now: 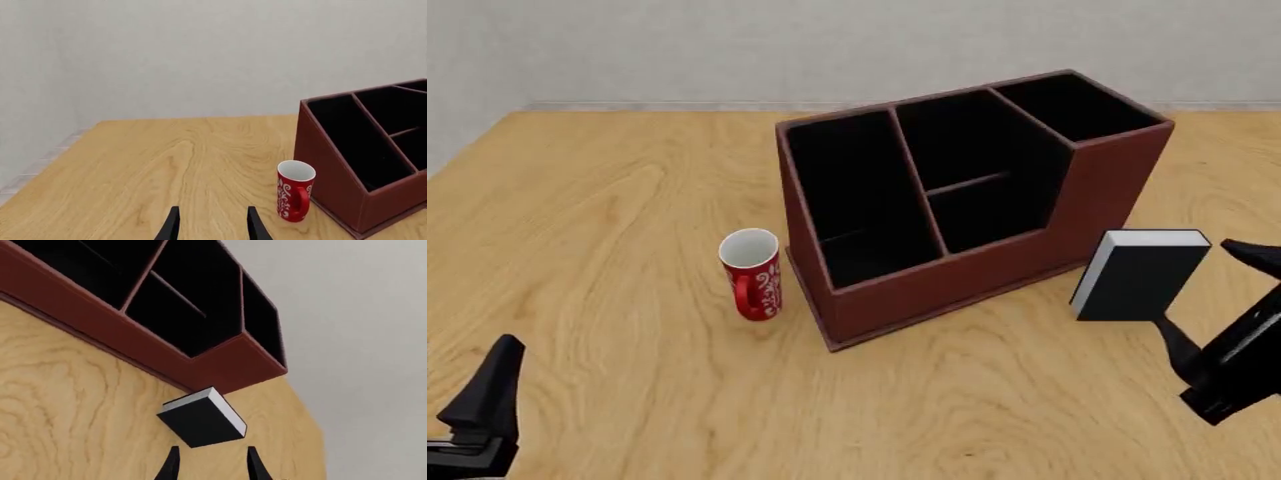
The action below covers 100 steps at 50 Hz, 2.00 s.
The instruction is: Pick up the book and place it in the left compartment of the caddy.
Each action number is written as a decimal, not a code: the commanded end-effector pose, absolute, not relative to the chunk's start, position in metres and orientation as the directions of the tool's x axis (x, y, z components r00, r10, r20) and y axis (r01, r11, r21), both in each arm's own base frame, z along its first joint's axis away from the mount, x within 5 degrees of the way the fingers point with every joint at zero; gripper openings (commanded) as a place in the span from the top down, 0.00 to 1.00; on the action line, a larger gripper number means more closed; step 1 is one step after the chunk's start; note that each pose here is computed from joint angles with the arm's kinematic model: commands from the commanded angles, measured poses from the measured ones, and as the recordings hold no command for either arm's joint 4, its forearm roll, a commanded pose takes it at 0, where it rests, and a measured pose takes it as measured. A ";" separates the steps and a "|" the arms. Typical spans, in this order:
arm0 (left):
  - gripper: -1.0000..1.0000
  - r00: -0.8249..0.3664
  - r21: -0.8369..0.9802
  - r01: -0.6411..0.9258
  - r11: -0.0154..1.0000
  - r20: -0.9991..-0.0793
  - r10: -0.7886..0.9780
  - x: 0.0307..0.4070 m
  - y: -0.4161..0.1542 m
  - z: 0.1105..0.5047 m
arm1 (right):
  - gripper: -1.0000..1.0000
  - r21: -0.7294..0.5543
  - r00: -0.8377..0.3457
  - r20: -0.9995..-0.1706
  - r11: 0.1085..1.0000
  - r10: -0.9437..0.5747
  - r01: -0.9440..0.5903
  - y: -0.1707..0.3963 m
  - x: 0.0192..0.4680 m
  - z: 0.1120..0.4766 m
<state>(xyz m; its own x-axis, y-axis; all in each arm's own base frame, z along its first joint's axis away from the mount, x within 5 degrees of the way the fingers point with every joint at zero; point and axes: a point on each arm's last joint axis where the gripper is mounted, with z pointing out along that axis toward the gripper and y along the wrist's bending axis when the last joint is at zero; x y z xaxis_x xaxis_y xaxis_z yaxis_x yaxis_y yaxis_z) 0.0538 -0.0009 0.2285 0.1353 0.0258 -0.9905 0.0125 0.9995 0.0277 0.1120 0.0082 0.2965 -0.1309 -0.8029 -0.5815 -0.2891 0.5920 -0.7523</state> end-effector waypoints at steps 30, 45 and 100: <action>0.00 0.178 0.047 0.006 0.999 -0.983 0.045 0.051 -0.001 0.244 | 0.00 -0.802 -0.100 -0.199 0.220 -0.975 -0.555 0.004 0.112 0.331; 0.00 0.191 0.039 0.006 0.999 -0.981 0.037 0.049 -0.001 0.249 | 0.00 -0.789 -0.096 -0.049 0.098 -0.994 -0.606 -0.008 0.142 0.307; 0.00 0.185 0.030 -0.035 0.999 -0.982 0.036 0.054 0.002 0.242 | 0.00 -0.757 -0.122 0.036 0.053 -0.992 -0.651 -0.036 0.232 0.282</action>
<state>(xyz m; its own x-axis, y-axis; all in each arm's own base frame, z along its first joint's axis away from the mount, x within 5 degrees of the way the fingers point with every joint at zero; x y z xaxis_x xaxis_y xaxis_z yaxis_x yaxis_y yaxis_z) 0.0512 0.0009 0.2451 0.1898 0.0364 -0.9811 -0.0247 0.9992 0.0322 0.2163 -0.0301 0.2902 -0.1215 -0.9924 0.0194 -0.6392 0.0632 -0.7664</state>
